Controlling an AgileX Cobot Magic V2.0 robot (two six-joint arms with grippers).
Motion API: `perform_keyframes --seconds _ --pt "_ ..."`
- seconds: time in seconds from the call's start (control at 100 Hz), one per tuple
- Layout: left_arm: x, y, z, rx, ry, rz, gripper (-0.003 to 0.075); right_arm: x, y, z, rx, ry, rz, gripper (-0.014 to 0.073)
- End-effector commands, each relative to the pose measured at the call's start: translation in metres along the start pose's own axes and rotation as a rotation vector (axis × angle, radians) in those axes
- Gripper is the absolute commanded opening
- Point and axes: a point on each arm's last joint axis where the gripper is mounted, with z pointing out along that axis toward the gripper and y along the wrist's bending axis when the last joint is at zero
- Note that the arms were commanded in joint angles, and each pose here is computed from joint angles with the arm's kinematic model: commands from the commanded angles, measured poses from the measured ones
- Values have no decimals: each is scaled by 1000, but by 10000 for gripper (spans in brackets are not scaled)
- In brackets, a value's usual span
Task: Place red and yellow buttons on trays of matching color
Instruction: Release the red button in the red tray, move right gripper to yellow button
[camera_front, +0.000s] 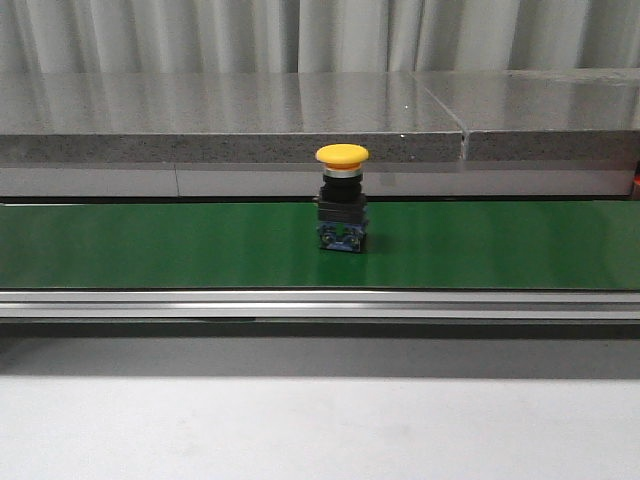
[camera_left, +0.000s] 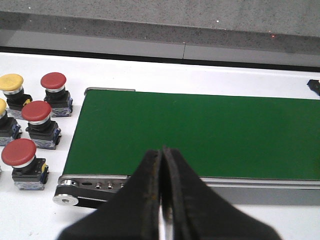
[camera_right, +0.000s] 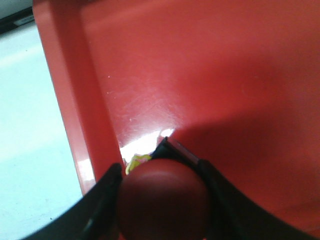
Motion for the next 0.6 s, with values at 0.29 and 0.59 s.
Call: perform_keyframes --seconds 0.29,0.59 --pt "-14 -3 -4 26 -91 -9 -19 -14 -2 -13 12 -86 -18 115" --pt "-14 -3 -4 26 -91 -9 -19 -13 -1 -14 11 -73 -55 617"
